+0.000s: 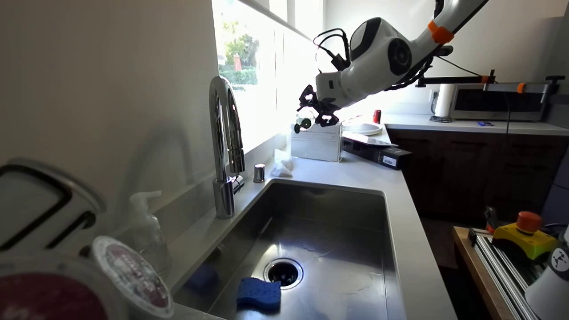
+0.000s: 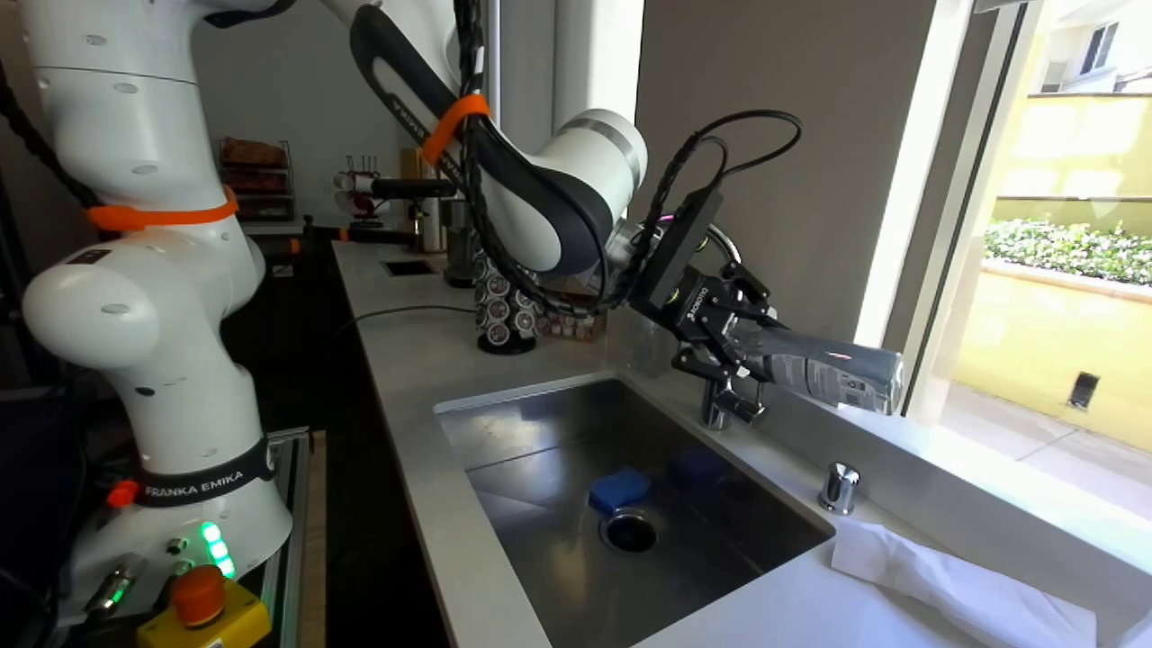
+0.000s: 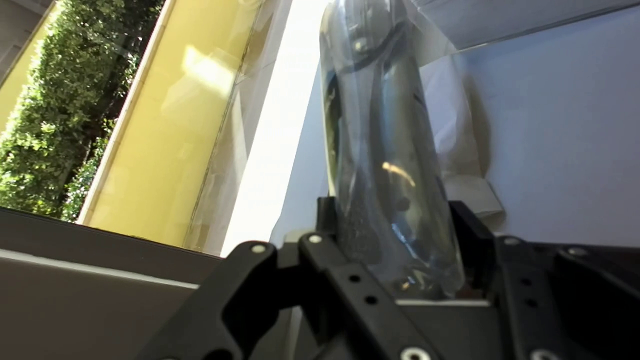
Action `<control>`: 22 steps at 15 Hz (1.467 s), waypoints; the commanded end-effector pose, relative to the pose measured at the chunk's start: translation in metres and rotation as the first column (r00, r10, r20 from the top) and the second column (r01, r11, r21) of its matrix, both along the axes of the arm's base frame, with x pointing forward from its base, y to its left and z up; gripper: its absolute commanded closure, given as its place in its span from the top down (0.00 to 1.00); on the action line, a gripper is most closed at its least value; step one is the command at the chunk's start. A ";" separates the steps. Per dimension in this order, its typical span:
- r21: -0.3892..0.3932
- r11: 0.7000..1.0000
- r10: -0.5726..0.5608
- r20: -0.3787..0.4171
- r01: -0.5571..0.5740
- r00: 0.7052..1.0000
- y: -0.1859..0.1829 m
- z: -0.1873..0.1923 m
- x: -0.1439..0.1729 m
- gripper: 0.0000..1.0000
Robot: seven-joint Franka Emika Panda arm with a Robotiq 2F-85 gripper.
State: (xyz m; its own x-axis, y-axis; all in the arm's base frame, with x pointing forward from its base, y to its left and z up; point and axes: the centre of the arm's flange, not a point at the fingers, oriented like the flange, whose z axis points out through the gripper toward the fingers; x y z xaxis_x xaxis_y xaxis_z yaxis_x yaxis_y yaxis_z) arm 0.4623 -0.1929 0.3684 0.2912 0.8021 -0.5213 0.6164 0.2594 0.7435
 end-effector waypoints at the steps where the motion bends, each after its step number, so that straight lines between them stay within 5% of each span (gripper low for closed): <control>1: -0.037 0.999 0.019 0.042 -0.017 0.999 -0.013 -0.006 -0.015 0.32; 13: -0.088 0.995 0.049 0.026 -0.046 0.998 -0.008 -0.003 -0.013 0.32; 22: 0.057 0.998 -0.036 -0.055 0.039 0.998 -0.031 -0.012 -0.019 0.32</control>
State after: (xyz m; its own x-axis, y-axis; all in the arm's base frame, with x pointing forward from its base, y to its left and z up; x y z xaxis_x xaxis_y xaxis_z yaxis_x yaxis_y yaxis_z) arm 0.4517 -0.2073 0.3616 0.2881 0.7922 -0.5380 0.6467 0.2534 0.7194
